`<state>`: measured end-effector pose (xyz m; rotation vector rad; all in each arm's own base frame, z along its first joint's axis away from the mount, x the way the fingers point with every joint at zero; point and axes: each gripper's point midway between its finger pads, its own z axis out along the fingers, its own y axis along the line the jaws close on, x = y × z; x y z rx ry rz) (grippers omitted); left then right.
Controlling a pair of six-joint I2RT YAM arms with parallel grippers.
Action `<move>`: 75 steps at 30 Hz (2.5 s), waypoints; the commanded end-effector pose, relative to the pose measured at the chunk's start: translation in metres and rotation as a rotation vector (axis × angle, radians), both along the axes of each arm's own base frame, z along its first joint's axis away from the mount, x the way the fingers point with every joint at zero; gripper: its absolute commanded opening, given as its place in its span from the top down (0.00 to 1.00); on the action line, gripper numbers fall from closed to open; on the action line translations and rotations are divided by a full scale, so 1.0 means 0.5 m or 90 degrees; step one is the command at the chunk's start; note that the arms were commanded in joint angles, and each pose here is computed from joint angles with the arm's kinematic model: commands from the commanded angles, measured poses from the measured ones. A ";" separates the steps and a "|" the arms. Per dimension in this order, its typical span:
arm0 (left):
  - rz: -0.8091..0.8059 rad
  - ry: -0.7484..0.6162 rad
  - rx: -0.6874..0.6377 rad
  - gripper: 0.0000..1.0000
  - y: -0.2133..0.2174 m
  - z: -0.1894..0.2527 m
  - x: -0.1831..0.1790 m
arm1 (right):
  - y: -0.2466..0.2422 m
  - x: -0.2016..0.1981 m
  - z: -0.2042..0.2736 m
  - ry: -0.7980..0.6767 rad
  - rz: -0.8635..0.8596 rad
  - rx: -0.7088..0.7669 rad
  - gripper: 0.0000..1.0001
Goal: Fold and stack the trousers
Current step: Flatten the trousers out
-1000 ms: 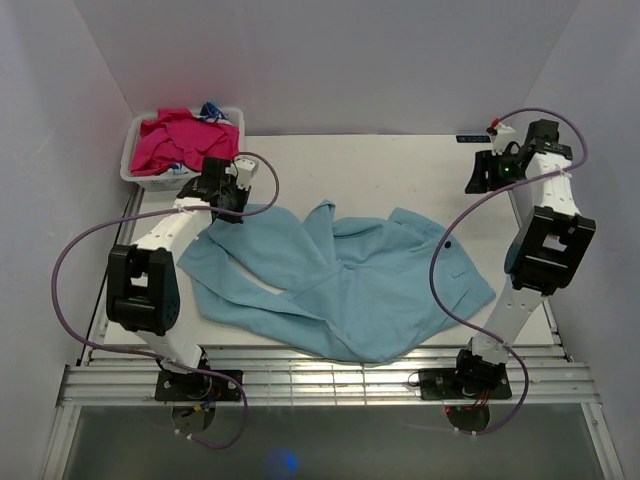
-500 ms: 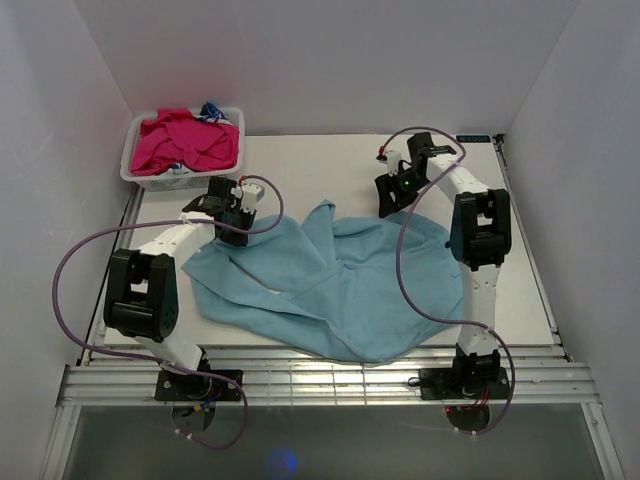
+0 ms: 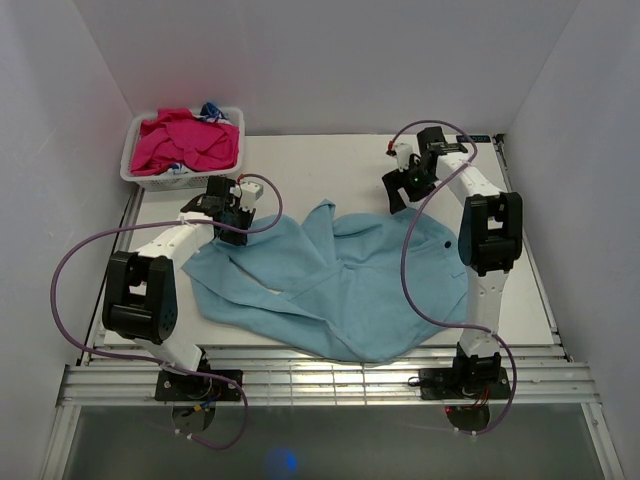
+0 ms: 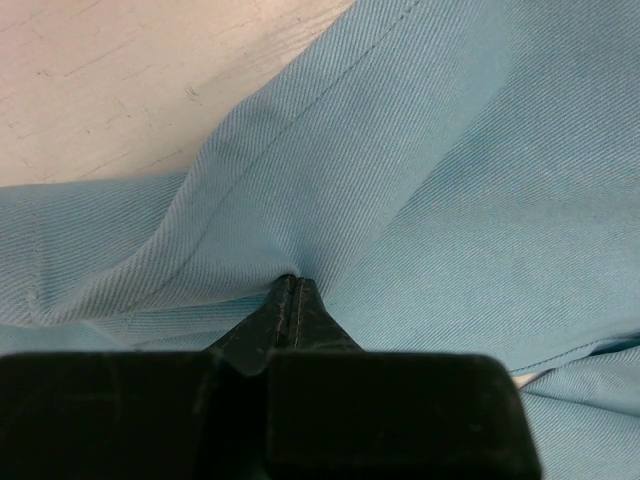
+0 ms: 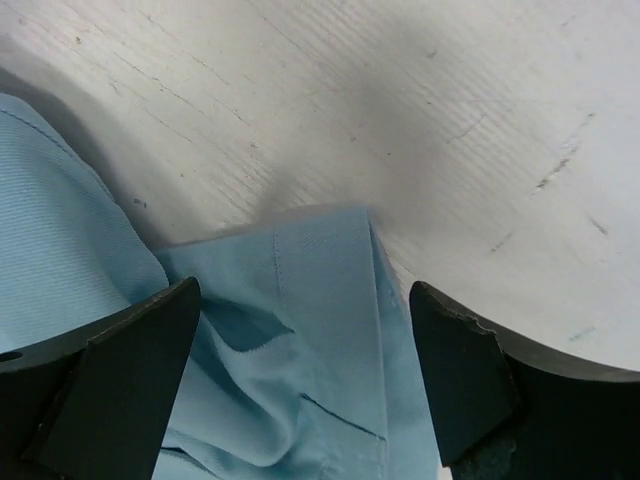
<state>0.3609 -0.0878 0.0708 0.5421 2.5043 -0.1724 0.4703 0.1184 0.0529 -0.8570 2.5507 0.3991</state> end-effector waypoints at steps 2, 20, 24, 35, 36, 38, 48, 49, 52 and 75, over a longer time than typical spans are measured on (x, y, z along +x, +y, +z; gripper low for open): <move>-0.002 -0.043 -0.021 1.00 -0.005 0.058 0.008 | -0.038 0.022 0.092 -0.071 0.019 -0.027 0.10; 0.100 -0.102 -0.047 1.00 0.077 0.113 0.037 | -0.110 -0.014 0.012 0.065 -0.040 0.050 0.92; 0.199 -0.158 -0.049 1.00 0.192 0.155 0.045 | -0.252 0.008 0.123 -0.045 -0.167 0.063 0.92; 0.234 -0.190 0.001 1.00 0.309 0.141 0.033 | -0.474 -0.101 0.104 -0.113 -0.346 0.007 0.92; 0.236 -0.185 0.011 1.00 0.315 0.130 0.028 | -0.474 -0.114 0.085 -0.102 -0.342 0.001 0.92; 0.250 -0.193 0.038 1.00 0.336 0.126 0.031 | -0.472 -0.123 0.070 -0.089 -0.340 0.003 0.92; 0.230 -0.304 0.062 1.00 0.380 0.229 0.175 | -0.470 -0.065 0.042 -0.071 -0.339 0.023 0.92; 0.233 -0.317 0.069 1.00 0.390 0.239 0.192 | -0.475 -0.046 0.057 -0.086 -0.343 0.024 0.92; 0.238 -0.336 0.087 1.00 0.415 0.251 0.242 | -0.487 -0.015 0.068 -0.107 -0.361 0.022 0.92; 0.253 -0.192 -0.189 0.06 0.544 0.166 0.111 | -0.380 -0.097 0.155 -0.046 -0.202 0.054 0.08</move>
